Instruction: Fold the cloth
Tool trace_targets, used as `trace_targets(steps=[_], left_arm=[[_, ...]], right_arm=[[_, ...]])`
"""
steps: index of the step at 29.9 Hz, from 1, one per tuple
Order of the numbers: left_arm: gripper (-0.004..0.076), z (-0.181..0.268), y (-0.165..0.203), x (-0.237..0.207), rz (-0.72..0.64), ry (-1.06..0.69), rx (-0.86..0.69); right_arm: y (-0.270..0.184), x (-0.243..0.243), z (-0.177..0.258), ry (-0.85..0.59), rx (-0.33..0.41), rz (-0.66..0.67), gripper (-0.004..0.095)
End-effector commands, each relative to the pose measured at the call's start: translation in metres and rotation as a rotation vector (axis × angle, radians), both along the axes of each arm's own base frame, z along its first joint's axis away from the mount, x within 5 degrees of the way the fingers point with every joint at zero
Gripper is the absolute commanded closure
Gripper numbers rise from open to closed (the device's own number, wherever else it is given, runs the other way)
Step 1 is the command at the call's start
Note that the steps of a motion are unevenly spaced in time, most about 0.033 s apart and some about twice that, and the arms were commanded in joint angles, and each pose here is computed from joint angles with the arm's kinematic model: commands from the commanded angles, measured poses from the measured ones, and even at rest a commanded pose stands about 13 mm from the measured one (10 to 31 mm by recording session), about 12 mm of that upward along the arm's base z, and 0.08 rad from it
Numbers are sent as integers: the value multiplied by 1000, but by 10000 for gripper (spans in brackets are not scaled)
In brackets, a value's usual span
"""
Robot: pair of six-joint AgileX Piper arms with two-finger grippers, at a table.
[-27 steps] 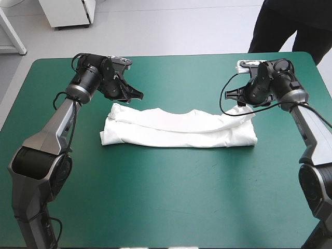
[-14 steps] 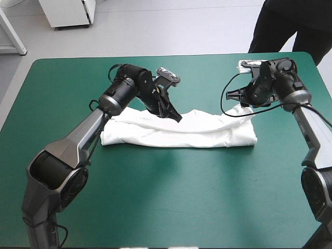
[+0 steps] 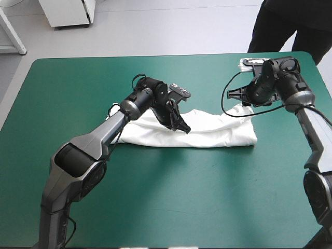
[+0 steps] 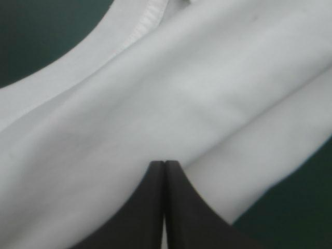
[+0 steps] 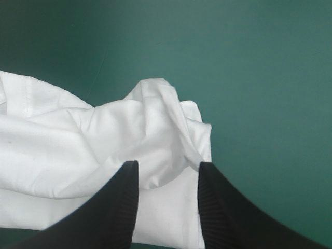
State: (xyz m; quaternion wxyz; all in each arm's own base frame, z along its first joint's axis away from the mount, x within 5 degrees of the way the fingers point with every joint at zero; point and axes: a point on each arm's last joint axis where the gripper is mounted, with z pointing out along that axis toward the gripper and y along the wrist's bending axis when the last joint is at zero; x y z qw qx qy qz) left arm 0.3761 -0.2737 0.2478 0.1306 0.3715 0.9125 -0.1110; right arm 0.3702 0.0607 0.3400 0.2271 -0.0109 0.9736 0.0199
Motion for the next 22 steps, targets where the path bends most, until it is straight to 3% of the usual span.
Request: trace_targets(steps=[1,13,18,22], left_arm=[[746,24,-5,-1,14,-75,-77],[746,-6,-9,1,6,32,-22],[746,-7,-7,-1,1,52,-9],[746,-7,-8,-1,2,57,-17]], right_arm=[[-4,-9,31,-111,11,2,557],[-6,-16,28,-44,37,-3,555],[-28,-23,14,30,181,-11,550],[-58,-28,-1,65,296,-63,462]])
